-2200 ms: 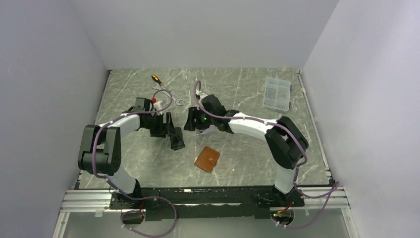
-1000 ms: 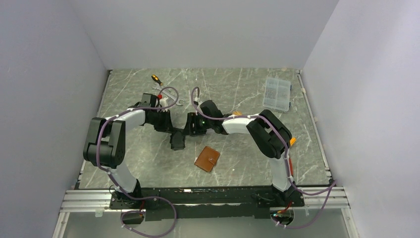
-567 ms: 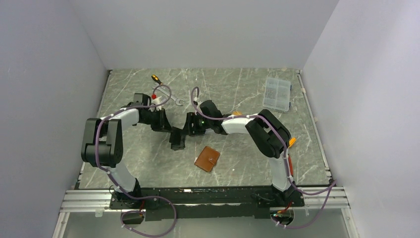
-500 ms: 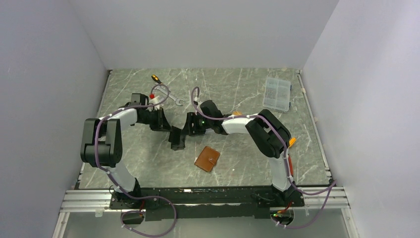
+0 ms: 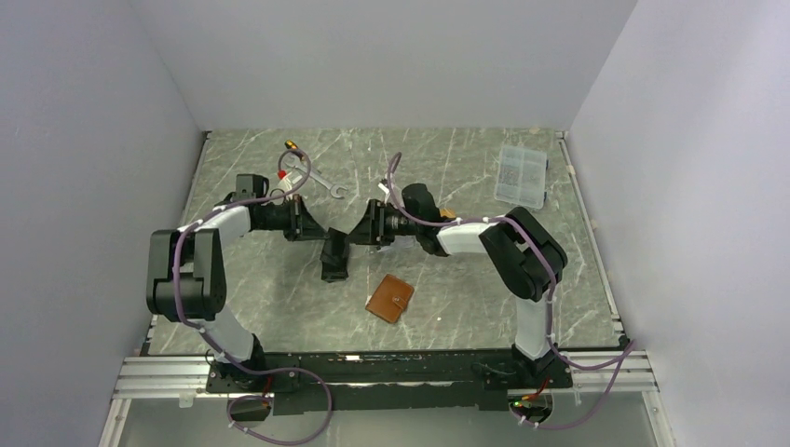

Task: Put the credit cards into the card holder
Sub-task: Pick up the credit card from the center of the board.

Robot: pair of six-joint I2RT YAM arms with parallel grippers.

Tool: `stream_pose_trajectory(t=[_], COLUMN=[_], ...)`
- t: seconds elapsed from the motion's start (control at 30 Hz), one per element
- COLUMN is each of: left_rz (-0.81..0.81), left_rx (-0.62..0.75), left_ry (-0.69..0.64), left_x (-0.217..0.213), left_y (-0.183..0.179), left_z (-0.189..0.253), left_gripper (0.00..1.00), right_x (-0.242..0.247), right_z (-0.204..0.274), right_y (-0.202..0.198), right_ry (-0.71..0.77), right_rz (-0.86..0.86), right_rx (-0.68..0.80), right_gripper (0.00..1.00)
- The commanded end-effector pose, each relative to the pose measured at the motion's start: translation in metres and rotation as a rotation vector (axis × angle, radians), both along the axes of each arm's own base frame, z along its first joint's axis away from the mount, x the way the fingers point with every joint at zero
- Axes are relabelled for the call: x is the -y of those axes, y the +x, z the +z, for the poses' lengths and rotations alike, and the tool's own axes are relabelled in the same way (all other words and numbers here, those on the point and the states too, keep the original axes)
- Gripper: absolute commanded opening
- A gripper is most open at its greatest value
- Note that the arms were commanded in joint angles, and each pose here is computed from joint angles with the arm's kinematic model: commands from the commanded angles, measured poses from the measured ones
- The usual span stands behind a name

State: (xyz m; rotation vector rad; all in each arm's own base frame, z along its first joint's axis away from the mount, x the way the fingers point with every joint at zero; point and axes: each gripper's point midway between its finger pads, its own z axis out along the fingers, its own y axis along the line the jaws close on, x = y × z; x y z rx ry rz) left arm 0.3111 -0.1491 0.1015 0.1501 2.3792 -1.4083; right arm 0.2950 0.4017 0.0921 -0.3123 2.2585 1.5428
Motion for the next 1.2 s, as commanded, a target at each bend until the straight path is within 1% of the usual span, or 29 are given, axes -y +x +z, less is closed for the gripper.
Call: stream_pose_trajectory(t=[0.0, 0.23, 0.47, 0.6, 0.67, 0.73, 0.77, 0.8, 0.87, 0.97, 1.07, 1.17], left_rz=[-0.063, -0.082, -0.080, -0.077, -0.077, -0.076, -0.076, -0.076, -0.080, -0.095, -0.106, -0.112], left_rx=[0.101, 0.150, 0.166, 0.172, 0.178, 0.180, 0.184, 0.187, 0.195, 0.192, 0.191, 0.171], left_ry=[-0.133, -0.217, -0.245, -0.244, -0.244, -0.246, -0.247, -0.247, -0.252, -0.268, -0.277, -0.286], left_x=[0.010, 0.016, 0.017, 0.017, 0.017, 0.018, 0.018, 0.018, 0.018, 0.019, 0.020, 0.022], left_y=[-0.004, -0.008, -0.010, -0.012, -0.013, -0.014, -0.015, -0.015, -0.016, -0.020, -0.025, -0.031], left_z=[0.042, 0.077, 0.091, 0.094, 0.096, 0.098, 0.099, 0.100, 0.103, 0.108, 0.108, 0.104], left_gripper=[0.00, 0.00, 0.00, 0.00, 0.00, 0.00, 0.01, 0.03, 0.14, 0.38, 0.55, 0.62], right_x=[-0.009, -0.011, -0.015, -0.017, -0.018, -0.020, -0.021, -0.021, -0.020, -0.016, -0.013, -0.012], right_z=[0.067, 0.076, 0.089, 0.107, 0.116, 0.123, 0.126, 0.126, 0.126, 0.126, 0.130, 0.135], right_y=[-0.008, -0.010, -0.012, -0.014, -0.016, -0.019, -0.021, -0.022, -0.025, -0.026, -0.027, -0.026], right_ry=[0.204, 0.242, 0.273, 0.334, 0.366, 0.391, 0.399, 0.403, 0.403, 0.390, 0.378, 0.378], right_rz=[0.070, 0.082, 0.084, 0.085, 0.090, 0.097, 0.102, 0.101, 0.102, 0.092, 0.085, 0.086], right_rx=[0.108, 0.107, 0.114, 0.117, 0.115, 0.113, 0.110, 0.108, 0.103, 0.109, 0.133, 0.144], right_gripper=[0.59, 0.59, 0.56, 0.47, 0.40, 0.31, 0.24, 0.19, 0.10, 0.00, 0.00, 0.00])
